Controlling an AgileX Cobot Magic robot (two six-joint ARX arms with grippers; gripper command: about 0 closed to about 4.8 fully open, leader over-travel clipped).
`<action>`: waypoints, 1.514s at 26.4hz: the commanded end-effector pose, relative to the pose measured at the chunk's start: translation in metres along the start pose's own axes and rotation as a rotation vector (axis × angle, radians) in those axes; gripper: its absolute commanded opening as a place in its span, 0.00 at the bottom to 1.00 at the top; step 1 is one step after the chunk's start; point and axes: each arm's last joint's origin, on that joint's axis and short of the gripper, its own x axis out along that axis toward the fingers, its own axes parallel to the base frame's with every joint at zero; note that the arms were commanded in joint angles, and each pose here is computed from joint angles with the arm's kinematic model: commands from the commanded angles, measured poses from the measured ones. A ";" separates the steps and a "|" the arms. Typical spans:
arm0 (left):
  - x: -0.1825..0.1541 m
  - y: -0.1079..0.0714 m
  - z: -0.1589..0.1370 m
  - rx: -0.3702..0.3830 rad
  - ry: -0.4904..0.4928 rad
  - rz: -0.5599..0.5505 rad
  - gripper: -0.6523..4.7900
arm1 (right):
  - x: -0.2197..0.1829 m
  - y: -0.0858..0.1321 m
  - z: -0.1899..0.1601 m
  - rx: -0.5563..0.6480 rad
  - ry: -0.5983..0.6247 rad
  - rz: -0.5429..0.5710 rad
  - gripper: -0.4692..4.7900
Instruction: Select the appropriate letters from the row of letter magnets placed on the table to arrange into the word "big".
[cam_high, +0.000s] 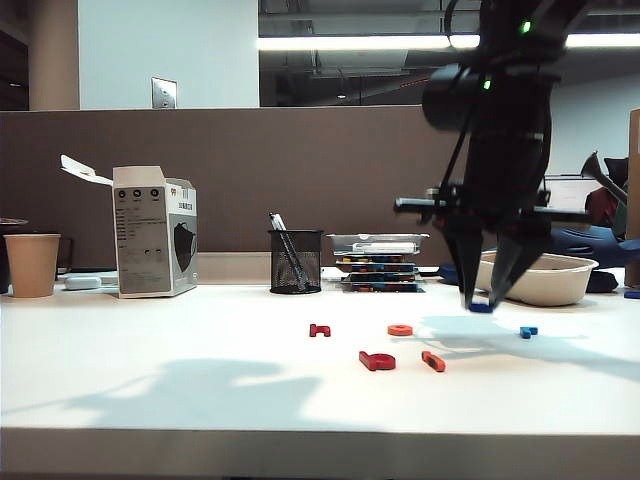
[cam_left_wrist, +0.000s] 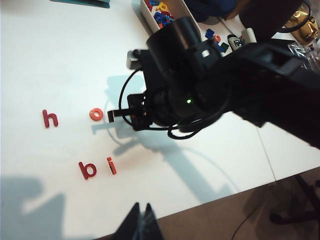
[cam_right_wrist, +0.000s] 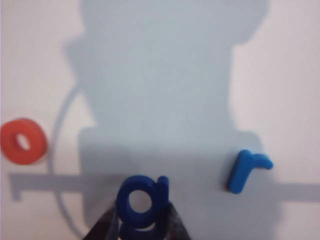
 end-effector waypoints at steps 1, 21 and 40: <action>-0.002 0.000 0.001 -0.004 -0.011 -0.008 0.11 | -0.016 -0.001 -0.002 -0.001 -0.013 0.008 0.28; -0.002 0.000 0.001 -0.004 -0.011 -0.008 0.11 | -0.020 0.023 -0.027 -0.089 0.099 -0.015 0.30; -0.002 0.000 0.001 -0.004 -0.011 -0.008 0.11 | 0.002 0.018 -0.063 -0.058 0.115 -0.008 0.30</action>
